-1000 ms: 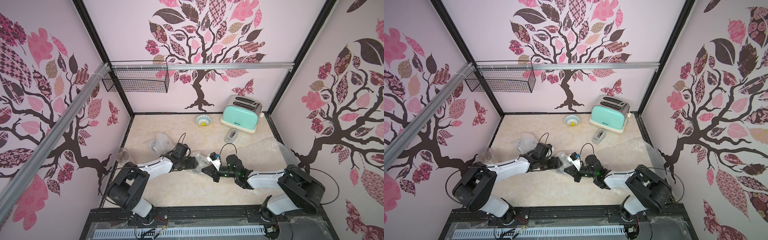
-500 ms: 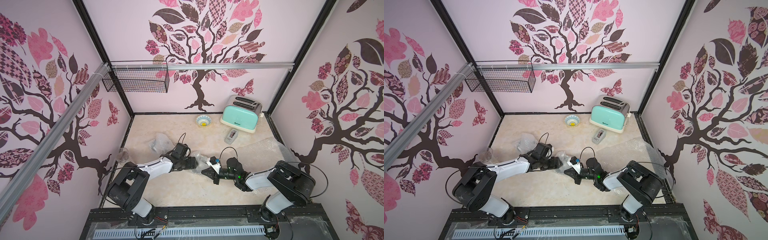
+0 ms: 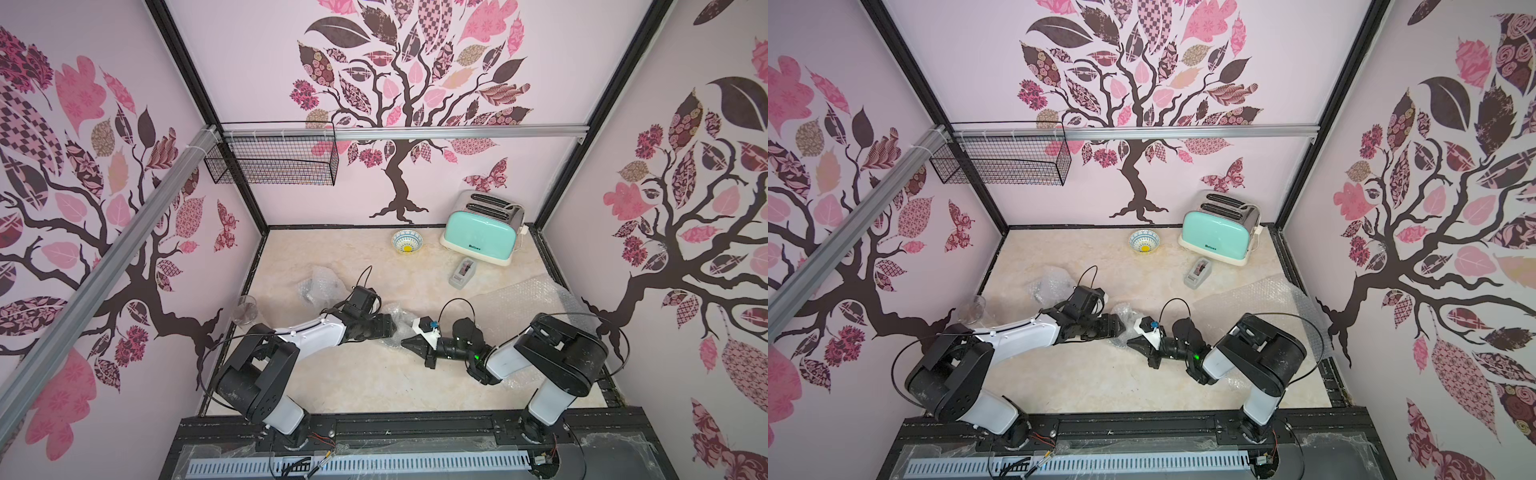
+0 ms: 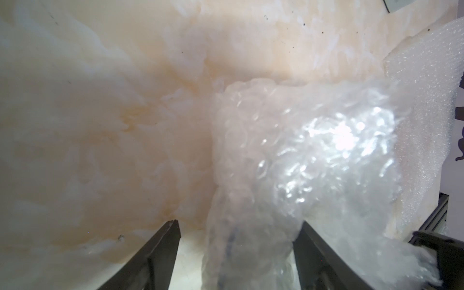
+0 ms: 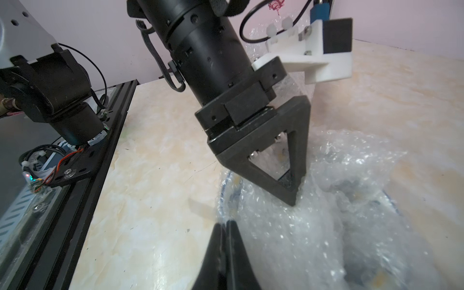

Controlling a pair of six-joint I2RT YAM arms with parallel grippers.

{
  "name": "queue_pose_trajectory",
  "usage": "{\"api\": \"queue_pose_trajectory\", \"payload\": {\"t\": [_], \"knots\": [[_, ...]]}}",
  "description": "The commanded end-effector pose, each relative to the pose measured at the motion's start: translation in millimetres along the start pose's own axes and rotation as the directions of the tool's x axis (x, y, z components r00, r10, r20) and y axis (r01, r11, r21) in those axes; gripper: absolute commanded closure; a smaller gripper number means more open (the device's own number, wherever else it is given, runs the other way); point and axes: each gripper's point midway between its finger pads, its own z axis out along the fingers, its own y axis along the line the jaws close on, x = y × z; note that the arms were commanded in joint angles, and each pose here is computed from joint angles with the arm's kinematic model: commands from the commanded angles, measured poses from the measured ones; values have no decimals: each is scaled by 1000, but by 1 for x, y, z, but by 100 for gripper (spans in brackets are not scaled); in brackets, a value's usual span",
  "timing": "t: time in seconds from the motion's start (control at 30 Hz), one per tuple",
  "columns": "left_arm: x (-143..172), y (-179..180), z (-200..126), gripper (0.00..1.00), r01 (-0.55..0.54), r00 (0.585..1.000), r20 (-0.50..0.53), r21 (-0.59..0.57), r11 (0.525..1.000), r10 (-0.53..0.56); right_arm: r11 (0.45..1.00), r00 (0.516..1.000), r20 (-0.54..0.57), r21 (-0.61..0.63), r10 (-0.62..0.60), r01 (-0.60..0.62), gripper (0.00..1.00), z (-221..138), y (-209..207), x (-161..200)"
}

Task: Wrap bowls in bubble wrap
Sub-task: Stick the tape on the bubble wrap.

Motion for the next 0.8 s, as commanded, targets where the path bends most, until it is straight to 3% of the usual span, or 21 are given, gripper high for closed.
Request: {"api": "queue_pose_trajectory", "payload": {"t": [0.0,0.77], "knots": [[8,2,5,24,-11,999,-37,-8,1000,11,999,998,40,14,-45,44,100,-1,0,-6],[9,1,6,24,-15,999,-40,-7,1000,15,997,998,23,56,-60,59,98,-3,-6,9]]}}
